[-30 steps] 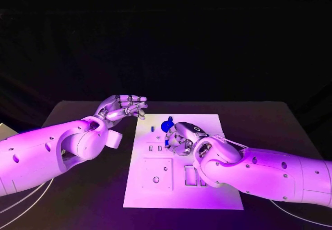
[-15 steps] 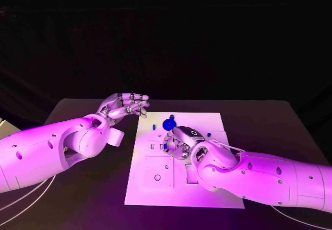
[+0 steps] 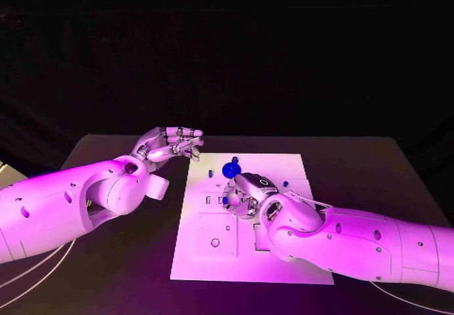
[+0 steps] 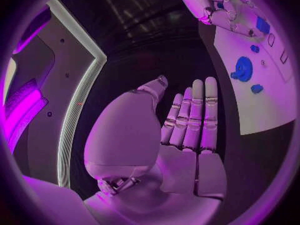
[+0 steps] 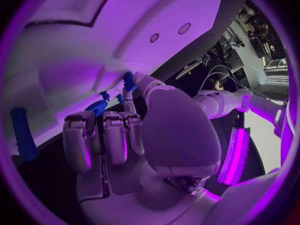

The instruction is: Assemble the parts on the task board

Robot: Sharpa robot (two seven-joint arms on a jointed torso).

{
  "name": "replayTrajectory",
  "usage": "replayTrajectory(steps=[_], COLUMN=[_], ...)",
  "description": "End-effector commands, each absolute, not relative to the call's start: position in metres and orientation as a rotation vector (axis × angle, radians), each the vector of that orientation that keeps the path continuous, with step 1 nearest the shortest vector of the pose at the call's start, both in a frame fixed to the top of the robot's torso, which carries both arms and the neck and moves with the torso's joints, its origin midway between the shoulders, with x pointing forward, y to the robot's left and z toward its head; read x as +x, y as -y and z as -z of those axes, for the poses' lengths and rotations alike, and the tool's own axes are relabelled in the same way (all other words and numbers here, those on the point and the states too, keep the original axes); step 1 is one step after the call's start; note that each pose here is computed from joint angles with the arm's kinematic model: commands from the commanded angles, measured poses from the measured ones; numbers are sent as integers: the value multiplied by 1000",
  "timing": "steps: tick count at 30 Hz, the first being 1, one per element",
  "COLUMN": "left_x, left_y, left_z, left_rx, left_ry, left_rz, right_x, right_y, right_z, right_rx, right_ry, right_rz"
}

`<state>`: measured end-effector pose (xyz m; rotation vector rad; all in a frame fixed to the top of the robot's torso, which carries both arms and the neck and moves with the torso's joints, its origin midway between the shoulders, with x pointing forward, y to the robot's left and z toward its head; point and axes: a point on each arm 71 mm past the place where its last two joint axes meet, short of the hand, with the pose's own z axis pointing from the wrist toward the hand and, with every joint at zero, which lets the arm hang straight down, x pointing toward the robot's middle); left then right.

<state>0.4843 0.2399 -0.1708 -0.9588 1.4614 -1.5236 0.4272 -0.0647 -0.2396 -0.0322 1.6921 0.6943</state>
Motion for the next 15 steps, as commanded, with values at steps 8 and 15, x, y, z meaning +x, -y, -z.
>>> replayTrajectory(steps=[8, 15], left_x=[484, 484], left_y=[-238, -239], left_z=[170, 171], left_rx=[-942, -942], left_ry=[-1478, -1482], left_rz=[1540, 1538], right_x=[427, 428], right_y=[63, 61], right_z=[238, 239], right_rx=[-86, -88], right_ry=[-1641, -1638], right_rz=[-683, -679])
